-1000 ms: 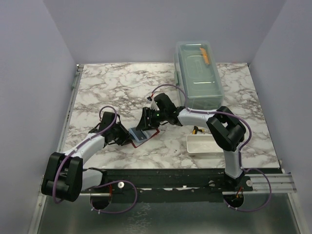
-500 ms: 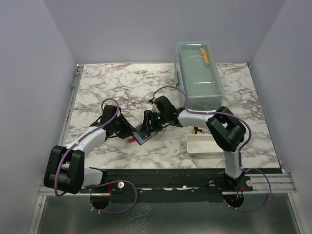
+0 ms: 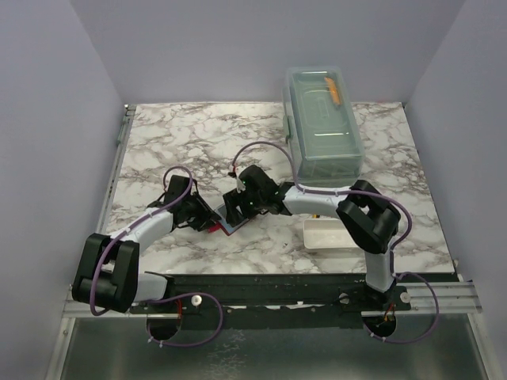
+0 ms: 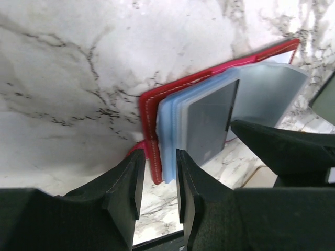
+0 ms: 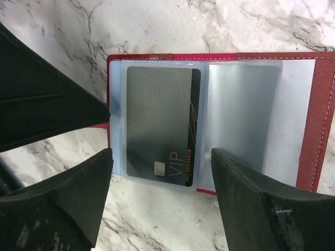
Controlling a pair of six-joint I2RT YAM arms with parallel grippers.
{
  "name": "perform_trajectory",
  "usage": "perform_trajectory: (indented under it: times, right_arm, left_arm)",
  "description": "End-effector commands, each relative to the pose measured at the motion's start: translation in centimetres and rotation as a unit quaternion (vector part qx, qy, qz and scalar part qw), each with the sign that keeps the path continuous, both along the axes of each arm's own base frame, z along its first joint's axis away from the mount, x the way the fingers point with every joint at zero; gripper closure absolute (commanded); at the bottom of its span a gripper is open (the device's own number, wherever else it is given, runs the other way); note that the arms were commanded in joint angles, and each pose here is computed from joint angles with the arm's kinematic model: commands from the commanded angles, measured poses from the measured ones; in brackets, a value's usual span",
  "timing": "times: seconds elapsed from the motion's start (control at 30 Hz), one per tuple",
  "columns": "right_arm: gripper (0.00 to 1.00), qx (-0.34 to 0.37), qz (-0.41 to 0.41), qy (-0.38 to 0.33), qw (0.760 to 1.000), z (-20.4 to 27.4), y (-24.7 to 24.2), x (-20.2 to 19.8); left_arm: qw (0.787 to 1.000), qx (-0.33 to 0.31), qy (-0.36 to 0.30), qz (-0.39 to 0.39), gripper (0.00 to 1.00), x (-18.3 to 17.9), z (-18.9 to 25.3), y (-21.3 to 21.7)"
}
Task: Put the credit cards into the card holder
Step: Open the card holder at the center of the board.
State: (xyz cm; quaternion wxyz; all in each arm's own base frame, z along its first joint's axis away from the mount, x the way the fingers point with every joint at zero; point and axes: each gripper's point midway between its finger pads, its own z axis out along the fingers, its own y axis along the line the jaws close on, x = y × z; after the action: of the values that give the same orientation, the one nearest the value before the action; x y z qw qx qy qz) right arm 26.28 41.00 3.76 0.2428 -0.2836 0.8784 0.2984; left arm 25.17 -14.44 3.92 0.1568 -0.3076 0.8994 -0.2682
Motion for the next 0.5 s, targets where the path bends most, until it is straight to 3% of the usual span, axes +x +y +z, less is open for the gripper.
perform_trajectory:
  times: [0.0, 0.47]
  right_arm:
    - [0.20, -0.088, -0.008, -0.065, 0.994, -1.7, -2.0, 0.1]
    - [0.15, -0.186, -0.007, -0.098, 0.978, -4.6, -2.0, -0.4]
  left_arm:
    - [0.999, 0.020, 0.033, 0.026, 0.64, -1.2, -1.8, 1.0]
    - [0.997, 0.051, 0.041, 0.027, 0.65, -1.3, -3.0, 1.9]
